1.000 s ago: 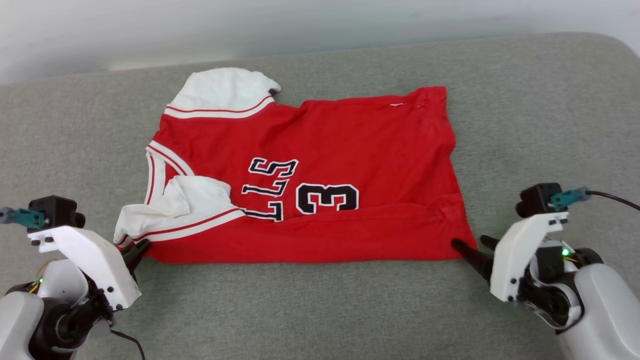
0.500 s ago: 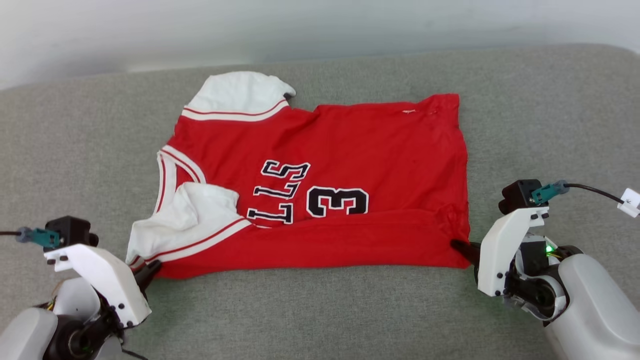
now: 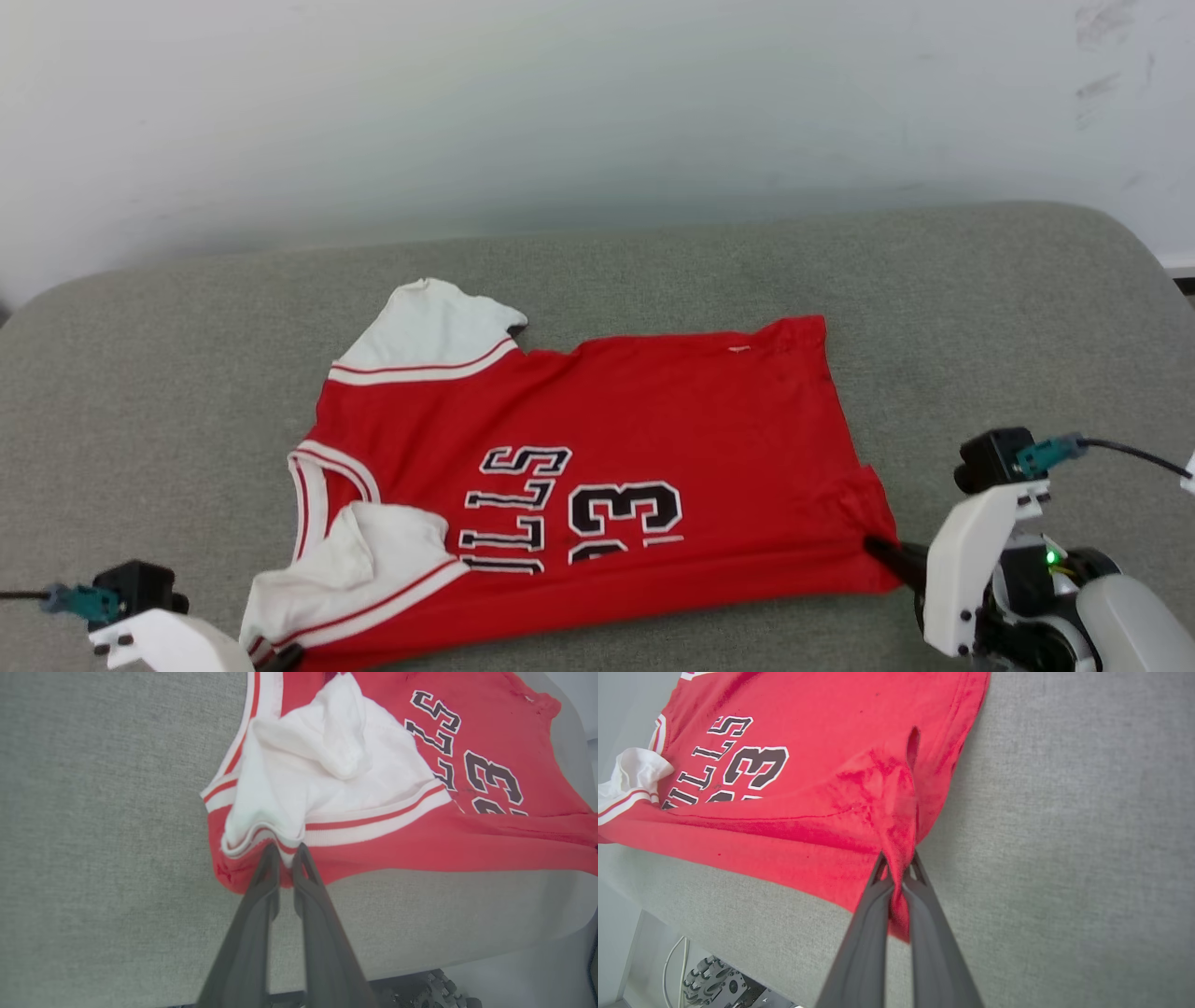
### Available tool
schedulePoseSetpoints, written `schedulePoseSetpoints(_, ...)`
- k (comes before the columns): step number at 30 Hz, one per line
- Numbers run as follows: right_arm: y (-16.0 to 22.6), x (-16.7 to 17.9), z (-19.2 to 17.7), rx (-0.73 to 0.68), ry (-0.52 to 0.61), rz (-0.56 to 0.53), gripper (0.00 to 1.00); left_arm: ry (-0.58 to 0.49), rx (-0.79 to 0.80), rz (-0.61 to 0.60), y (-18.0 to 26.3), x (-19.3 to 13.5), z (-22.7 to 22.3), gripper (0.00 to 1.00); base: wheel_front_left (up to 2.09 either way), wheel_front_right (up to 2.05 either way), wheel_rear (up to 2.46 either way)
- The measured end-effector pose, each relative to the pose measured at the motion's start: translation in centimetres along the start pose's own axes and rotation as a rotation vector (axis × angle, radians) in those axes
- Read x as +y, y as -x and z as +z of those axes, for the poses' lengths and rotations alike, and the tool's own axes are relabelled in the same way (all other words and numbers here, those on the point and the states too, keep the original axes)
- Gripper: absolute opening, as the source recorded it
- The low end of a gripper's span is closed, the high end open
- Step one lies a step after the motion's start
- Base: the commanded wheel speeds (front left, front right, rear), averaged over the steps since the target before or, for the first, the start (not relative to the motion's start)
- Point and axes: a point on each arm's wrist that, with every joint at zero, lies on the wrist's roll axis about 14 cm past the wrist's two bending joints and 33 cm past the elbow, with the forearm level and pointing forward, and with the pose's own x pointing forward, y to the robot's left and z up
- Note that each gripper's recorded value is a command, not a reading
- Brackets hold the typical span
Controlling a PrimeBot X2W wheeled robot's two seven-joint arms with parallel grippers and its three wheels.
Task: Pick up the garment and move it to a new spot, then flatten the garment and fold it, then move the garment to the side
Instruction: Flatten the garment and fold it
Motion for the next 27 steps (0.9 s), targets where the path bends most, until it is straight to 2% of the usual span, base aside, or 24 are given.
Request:
schedulePoseSetpoints(7,1.9,-0.5,-3.9,0.050,-0.044,-0.021,0.00,0.066,0.025,-0.015,1.3,-0.3,-3.5,0.00,0.00,0.00,0.00)
schedulePoseSetpoints(8,2.0,-0.7,-4.5,0.058,-0.053,-0.027,0.14,0.077,0.015,-0.019,1.3,-0.4,-3.5,0.00,0.00,0.00,0.00)
schedulePoseSetpoints(9,2.0,-0.7,-5.1,0.070,-0.064,-0.032,0.47,0.084,0.024,-0.026,1.2,-0.6,-3.8,0.07,0.00,0.00,0.00)
schedulePoseSetpoints(10,2.1,-0.7,-5.6,0.075,-0.078,-0.034,1.00,0.091,0.040,-0.029,1.0,-0.7,-4.3,0.47,0.00,0.00,0.00)
schedulePoseSetpoints(11,2.1,-0.6,-6.0,0.077,-0.092,-0.035,1.00,0.098,0.048,-0.033,0.8,-0.8,-4.6,1.00,0.00,0.00,0.00)
schedulePoseSetpoints(16,2.1,0.1,-5.2,0.012,-0.096,-0.029,1.00,0.080,0.008,-0.036,0.0,-1.1,-3.6,1.00,0.00,0.00,0.00)
schedulePoseSetpoints(21,3.2,0.0,-1.0,-0.216,-0.039,-0.056,1.00,-0.005,-0.155,-0.017,-0.1,-1.3,0.5,1.00,0.00,0.00,0.00)
schedulePoseSetpoints(27,5.0,0.0,3.7,-0.458,0.032,-0.103,1.00,-0.111,-0.365,-0.024,0.1,-3.4,5.8,1.00,0.00,0.00,0.00)
